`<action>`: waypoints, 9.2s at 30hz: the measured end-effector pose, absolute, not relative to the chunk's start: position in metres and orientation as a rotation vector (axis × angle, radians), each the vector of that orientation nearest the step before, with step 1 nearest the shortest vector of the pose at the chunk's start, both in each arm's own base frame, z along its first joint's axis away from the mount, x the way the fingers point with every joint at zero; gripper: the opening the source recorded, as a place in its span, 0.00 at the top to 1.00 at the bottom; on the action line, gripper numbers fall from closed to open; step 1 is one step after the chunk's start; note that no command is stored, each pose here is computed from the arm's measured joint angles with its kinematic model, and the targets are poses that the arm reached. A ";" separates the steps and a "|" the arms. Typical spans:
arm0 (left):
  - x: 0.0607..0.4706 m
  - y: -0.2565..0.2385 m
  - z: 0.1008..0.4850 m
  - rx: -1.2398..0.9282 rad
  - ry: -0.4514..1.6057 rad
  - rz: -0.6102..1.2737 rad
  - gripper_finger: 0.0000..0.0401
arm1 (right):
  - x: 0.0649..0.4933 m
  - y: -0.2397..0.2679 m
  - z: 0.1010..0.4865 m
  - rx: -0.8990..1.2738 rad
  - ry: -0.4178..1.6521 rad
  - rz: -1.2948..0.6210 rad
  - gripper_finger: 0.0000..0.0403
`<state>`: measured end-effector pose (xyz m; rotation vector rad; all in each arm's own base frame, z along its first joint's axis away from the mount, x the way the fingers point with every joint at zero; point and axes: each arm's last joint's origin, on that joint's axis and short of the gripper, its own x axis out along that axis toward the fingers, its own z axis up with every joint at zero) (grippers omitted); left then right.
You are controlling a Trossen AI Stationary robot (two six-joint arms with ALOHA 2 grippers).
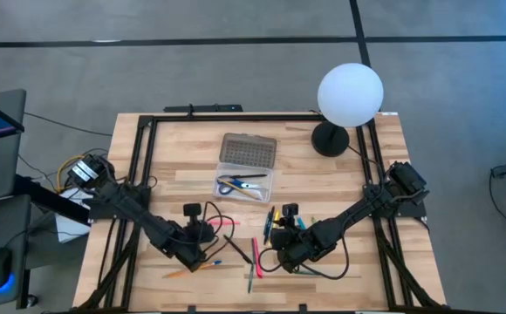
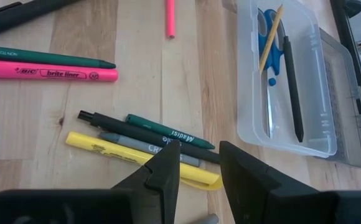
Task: Pick & place school supplies into a supply box
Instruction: Put the pink pencil into the gray supply box, then put the orange pencil into the gray supply box
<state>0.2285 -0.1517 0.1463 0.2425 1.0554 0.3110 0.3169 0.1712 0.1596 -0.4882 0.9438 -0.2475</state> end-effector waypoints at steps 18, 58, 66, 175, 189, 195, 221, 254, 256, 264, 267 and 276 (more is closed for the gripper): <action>0.233 -0.097 0.111 0.072 1.145 0.258 0.62 | 0.317 0.171 0.160 -0.488 0.943 -0.247 0.73; 0.250 -0.142 0.143 0.457 1.021 0.026 0.99 | 0.319 0.169 0.159 -0.484 0.943 -0.253 0.73; 0.253 -0.117 0.140 0.428 1.062 0.209 1.00 | 0.319 0.169 0.159 -0.484 0.943 -0.253 0.73; 0.253 -0.103 0.137 0.331 1.116 0.291 0.86 | 0.371 0.136 0.100 -0.578 0.878 -0.114 1.00; 0.243 -0.103 0.137 0.312 1.117 0.432 0.86 | 0.359 0.134 0.150 -0.597 0.828 -0.241 1.00; 0.236 -0.114 0.137 0.270 1.093 0.449 0.86 | 0.369 0.095 0.154 -0.520 0.859 -0.358 1.00; 0.220 -0.145 0.137 0.240 1.022 0.388 0.86 | 0.381 0.033 0.152 -0.304 0.908 -0.417 0.61; 0.226 -0.200 0.141 -0.111 0.907 -0.019 0.86 | 0.326 0.121 0.144 -0.661 0.856 -0.680 0.67; 0.226 -0.200 0.139 -0.099 0.911 -0.003 0.86 | 0.326 0.121 0.144 -0.660 0.855 -0.681 0.67; 0.230 -0.204 0.133 -0.104 0.889 -0.016 0.77 | 0.325 0.120 0.143 -0.654 0.858 -0.686 0.68; 0.232 -0.203 0.127 -0.112 0.897 -0.001 0.72 | 0.325 0.120 0.143 -0.653 0.861 -0.685 0.68; 0.235 -0.204 0.116 -0.113 0.923 -0.004 0.68 | 0.324 0.120 0.143 -0.646 0.863 -0.689 0.69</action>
